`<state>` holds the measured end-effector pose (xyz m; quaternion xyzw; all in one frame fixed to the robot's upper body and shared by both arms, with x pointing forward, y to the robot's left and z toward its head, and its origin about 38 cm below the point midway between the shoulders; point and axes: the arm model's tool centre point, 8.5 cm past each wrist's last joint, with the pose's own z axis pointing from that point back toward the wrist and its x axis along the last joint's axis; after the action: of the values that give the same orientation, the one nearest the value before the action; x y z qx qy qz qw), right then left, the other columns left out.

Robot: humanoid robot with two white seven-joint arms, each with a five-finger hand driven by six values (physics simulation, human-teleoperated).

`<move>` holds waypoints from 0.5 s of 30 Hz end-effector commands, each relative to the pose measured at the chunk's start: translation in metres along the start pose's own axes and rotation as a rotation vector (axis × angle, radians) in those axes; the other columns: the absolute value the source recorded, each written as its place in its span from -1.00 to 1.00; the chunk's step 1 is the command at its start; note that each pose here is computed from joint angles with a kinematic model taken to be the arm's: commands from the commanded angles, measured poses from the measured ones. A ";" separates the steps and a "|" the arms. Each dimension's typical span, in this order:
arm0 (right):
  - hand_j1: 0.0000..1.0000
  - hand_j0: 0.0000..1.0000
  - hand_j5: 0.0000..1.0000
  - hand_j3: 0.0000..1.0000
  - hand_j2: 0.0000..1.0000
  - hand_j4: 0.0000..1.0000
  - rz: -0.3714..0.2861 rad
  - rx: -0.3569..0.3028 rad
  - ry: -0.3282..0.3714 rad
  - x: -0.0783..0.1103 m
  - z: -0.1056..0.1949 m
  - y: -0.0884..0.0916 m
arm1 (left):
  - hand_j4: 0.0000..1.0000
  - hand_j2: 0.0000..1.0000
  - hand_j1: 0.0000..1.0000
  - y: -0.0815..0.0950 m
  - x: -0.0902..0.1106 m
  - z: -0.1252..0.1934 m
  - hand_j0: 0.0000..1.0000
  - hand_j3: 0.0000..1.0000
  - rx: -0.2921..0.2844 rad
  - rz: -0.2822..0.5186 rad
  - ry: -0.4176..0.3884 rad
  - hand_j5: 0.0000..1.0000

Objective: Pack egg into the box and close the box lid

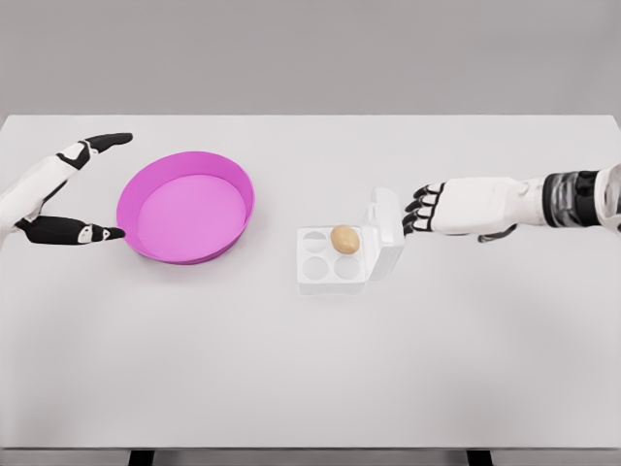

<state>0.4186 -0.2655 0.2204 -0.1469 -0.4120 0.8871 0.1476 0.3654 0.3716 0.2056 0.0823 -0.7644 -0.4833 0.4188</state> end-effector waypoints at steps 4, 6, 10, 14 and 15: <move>0.93 0.93 0.93 0.93 0.93 0.93 0.012 -0.013 -0.009 0.003 -0.001 -0.007 | 1.00 1.00 1.00 0.002 -0.001 0.001 1.00 1.00 0.004 0.006 0.003 1.00; 0.93 0.93 0.93 0.93 0.93 0.93 0.024 -0.020 -0.011 0.004 -0.001 -0.011 | 1.00 1.00 1.00 0.001 -0.002 0.001 1.00 1.00 0.004 0.007 0.004 1.00; 0.93 0.93 0.93 0.93 0.93 0.93 0.030 -0.024 -0.012 0.004 0.000 -0.014 | 1.00 1.00 1.00 0.001 -0.002 0.001 1.00 1.00 0.003 0.006 0.005 1.00; 0.91 0.91 0.91 0.91 0.91 0.91 0.056 -0.035 -0.024 0.009 0.000 -0.022 | 1.00 1.00 1.00 0.002 -0.002 0.001 1.00 1.00 0.004 0.005 0.004 1.00; 0.90 0.90 0.90 0.90 0.90 0.90 0.056 -0.037 -0.024 0.009 0.000 -0.023 | 1.00 1.00 1.00 0.002 -0.001 0.001 1.00 1.00 0.004 0.006 0.003 1.00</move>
<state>0.4154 -0.2500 0.2370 -0.1530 -0.4231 0.8854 0.1167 0.3664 0.3735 0.2055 0.0837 -0.7631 -0.4835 0.4206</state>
